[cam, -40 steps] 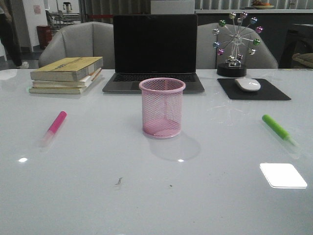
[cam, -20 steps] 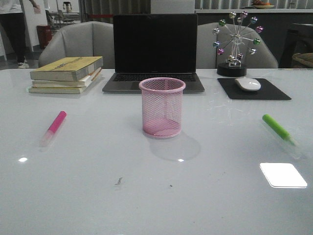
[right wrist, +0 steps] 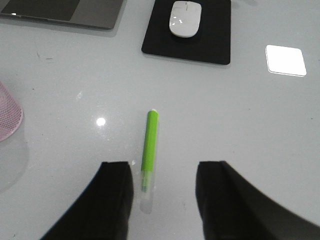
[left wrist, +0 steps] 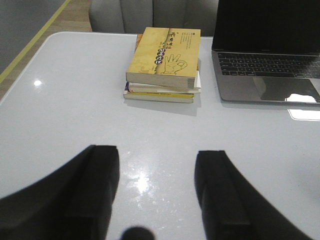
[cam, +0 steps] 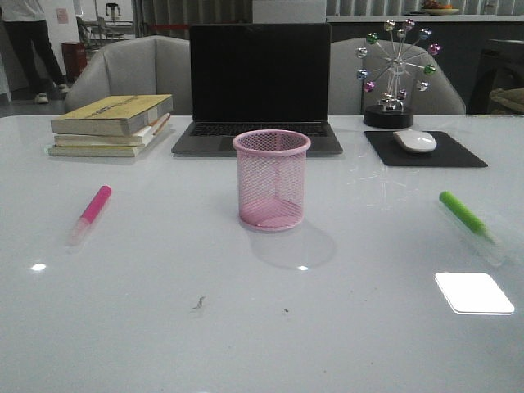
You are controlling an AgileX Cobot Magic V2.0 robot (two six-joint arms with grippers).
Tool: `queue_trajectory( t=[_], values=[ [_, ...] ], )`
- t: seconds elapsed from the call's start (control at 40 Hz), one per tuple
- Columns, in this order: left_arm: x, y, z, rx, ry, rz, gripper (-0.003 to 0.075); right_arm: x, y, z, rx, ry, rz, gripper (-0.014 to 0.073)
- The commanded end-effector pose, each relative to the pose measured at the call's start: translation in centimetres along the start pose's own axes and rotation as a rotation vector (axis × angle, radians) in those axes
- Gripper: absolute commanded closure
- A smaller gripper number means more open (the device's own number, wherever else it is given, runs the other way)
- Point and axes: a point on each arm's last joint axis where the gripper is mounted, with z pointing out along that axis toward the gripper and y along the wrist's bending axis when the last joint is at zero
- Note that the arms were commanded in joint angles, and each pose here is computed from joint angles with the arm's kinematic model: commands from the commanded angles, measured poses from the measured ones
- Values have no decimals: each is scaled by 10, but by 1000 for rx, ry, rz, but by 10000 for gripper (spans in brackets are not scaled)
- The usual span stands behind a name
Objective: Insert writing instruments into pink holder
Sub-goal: 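Lower the right gripper over the green marker and close on it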
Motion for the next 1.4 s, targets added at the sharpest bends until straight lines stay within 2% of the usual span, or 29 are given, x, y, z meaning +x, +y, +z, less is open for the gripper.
queue_trajectory(
  t=[0.0, 0.25, 0.4, 0.5, 0.774, 1.024, 1.124, 1.249, 1.374],
  values=[
    [-22, -3, -7, 19, -130, -10, 273, -20, -1, -7, 9, -124, -9, 146],
    [-22, -3, -7, 19, -131, -10, 273, -21, -1, -7, 9, -134, -7, 147],
    [-22, -3, -7, 19, -131, -10, 273, -24, -1, -5, 6, -88, -7, 147],
    [-22, -3, -7, 19, -131, -10, 273, -36, -1, 3, 3, -59, -7, 147],
    [-22, -3, -7, 19, -131, -10, 273, -87, -2, 33, 3, -111, -8, 149],
    [-22, -3, -7, 19, -131, -10, 273, -94, -2, 91, -3, 76, -11, 171],
    [-22, -3, -7, 19, -131, -10, 273, -90, -3, 117, -6, 128, -7, 171],
    [-22, -3, -7, 19, -131, -10, 273, -75, -3, 157, -15, 284, 1, 171],
    [-22, -3, -7, 19, -131, -10, 273, -67, -3, 182, -20, 386, 1, 171]
  ],
)
